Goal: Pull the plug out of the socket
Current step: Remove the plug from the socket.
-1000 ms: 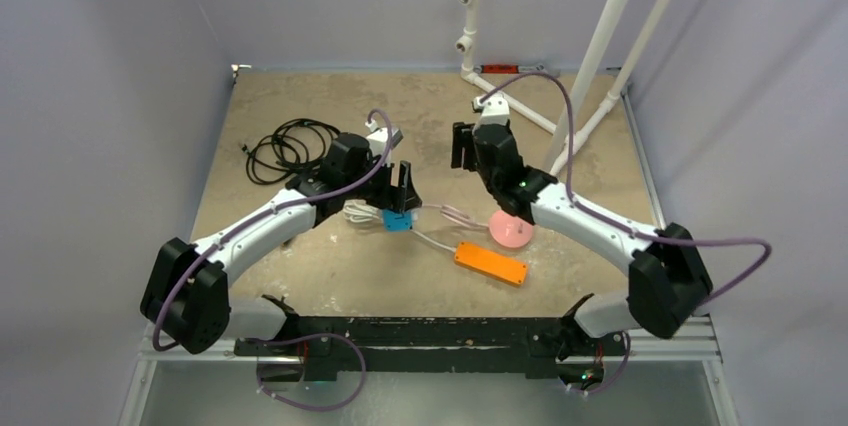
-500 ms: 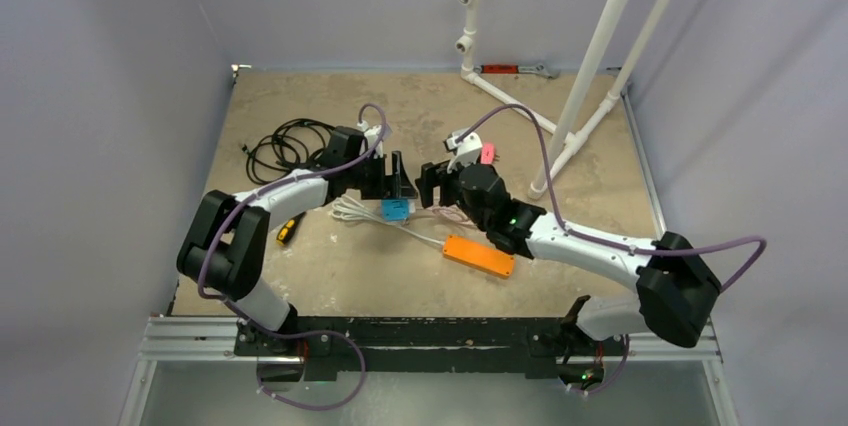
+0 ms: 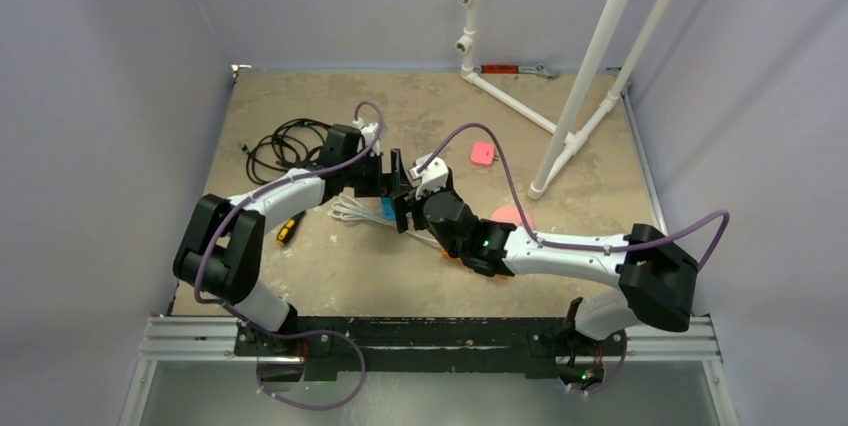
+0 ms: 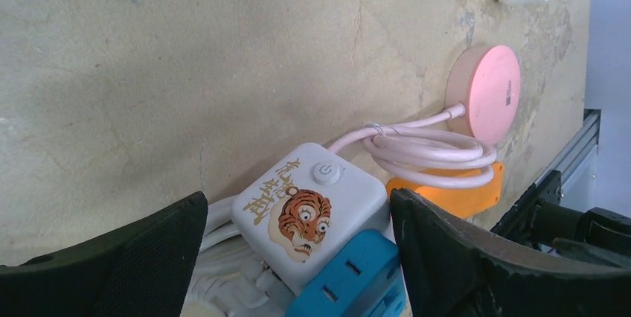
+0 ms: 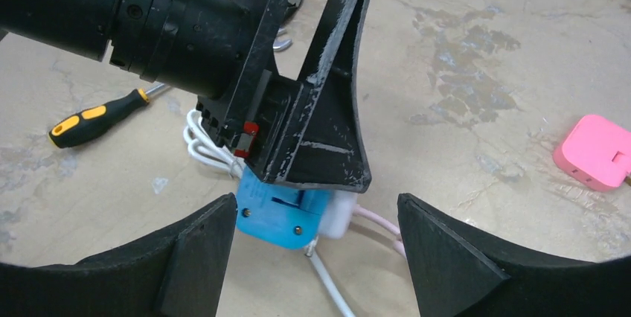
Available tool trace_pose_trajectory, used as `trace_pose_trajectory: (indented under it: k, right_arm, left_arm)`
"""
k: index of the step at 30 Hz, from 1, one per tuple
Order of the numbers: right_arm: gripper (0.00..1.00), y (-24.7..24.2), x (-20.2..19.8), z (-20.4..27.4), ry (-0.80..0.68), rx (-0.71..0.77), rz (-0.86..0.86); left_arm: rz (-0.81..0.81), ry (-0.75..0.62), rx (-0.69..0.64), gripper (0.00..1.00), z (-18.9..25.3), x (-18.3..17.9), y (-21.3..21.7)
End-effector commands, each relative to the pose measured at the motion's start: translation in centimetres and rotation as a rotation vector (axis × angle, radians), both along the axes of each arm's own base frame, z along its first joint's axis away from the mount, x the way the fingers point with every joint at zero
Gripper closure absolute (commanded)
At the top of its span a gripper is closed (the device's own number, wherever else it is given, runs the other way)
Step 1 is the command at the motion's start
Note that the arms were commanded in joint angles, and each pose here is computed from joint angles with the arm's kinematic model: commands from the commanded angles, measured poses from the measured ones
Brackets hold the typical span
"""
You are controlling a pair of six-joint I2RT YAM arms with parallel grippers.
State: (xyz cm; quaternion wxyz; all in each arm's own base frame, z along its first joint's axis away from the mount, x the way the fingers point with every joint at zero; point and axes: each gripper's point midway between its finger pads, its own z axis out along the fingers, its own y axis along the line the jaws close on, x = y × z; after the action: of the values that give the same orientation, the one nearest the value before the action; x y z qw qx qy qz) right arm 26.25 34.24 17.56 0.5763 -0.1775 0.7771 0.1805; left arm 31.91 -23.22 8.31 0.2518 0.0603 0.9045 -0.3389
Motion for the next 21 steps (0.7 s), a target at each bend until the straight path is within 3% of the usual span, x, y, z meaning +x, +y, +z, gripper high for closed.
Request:
trace_pose_trajectory:
  k: [1,12,21]
  right_arm:
    - [0.18,1.1,0.6,3.0,-0.074,0.042,-0.055]
    - [0.17,2.5,0.2,1.9,-0.073,0.009,-0.062]
    - [0.20,4.3,1.3,0.5,-0.014,-0.070,-0.107]
  left_arm:
    - [0.026,-0.147,0.020,0.08,3.7,1.6,1.3]
    - [0.163,-0.317,0.088,0.04,8.4,3.0,5.3]
    - [0.227,-0.272,0.093,0.04,7.3,3.5,6.6]
